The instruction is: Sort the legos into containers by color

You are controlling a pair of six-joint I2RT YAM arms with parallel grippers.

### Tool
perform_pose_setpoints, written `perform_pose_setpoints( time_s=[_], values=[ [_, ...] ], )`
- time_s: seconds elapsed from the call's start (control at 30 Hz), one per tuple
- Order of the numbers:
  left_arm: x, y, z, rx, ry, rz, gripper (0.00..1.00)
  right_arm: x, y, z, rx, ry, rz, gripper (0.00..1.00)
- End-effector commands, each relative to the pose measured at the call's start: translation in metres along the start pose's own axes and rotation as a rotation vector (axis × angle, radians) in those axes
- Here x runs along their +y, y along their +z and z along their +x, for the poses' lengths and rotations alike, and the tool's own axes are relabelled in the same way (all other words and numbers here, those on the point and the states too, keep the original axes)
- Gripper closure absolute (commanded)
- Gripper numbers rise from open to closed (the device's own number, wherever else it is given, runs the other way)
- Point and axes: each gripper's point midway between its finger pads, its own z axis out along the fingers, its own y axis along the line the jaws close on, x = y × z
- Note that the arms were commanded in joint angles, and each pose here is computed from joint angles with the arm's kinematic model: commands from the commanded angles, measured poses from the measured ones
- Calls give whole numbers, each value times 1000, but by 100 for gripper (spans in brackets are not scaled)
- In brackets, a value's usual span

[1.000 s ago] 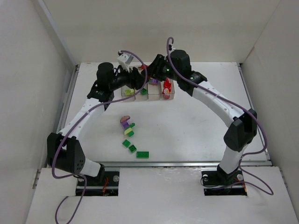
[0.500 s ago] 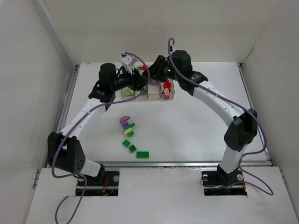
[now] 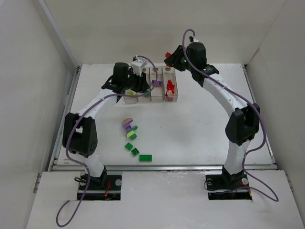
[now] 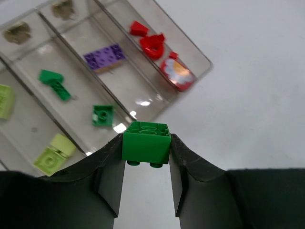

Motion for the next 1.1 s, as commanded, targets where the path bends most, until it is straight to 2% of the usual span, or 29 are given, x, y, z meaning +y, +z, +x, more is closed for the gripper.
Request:
perform_pose_setpoints(
  time_s=[0.0,0.03,0.1,0.23,0.27,0.37,0.43,0.5,0.63,0.73,0.8,0.83,0.87,0.9,0.97,1.07],
  values=[
    [40,10,-49,-103,113,-171,100,19,6,-5,-25,-85,-65,100],
    [52,22,-36,-76,122,-195,100,18,6,-5,-25,-96,-65,100],
    [64,29,-41,-100,197,-227,100,19,6,-4,-20,-116,-71,100],
    [82,40,-18,-62,235,-257,85,16,9,1,-2,-157,-80,100],
    [87,44,-15,-54,251,-266,71,14,12,5,12,-156,-84,100],
    [86,49,1,-33,278,-236,44,16,11,8,26,-195,-103,100],
    [86,50,2,-37,280,-236,18,18,10,11,41,-223,-126,100],
    [79,49,-3,-48,301,-220,11,20,8,16,66,-240,-147,100],
    [73,36,-14,-39,318,-220,8,30,-6,26,111,-331,-232,100],
    [53,16,-35,-45,344,-137,8,44,-23,48,201,-424,-385,100],
    [38,0,-39,-38,415,-42,11,53,-44,56,231,-524,-479,100],
    [22,-17,-53,-72,476,-2,15,47,-49,64,258,-544,-482,100],
    [24,-29,-51,-73,515,25,19,46,-61,66,269,-606,-490,100],
    [8,-37,-47,-93,626,137,22,42,-67,70,286,-633,-494,100],
    [1,-65,-43,-103,661,215,28,37,-81,97,367,-676,-506,100],
    [-24,-87,-36,-135,648,401,28,44,-102,118,402,-790,-567,100]
  ],
)
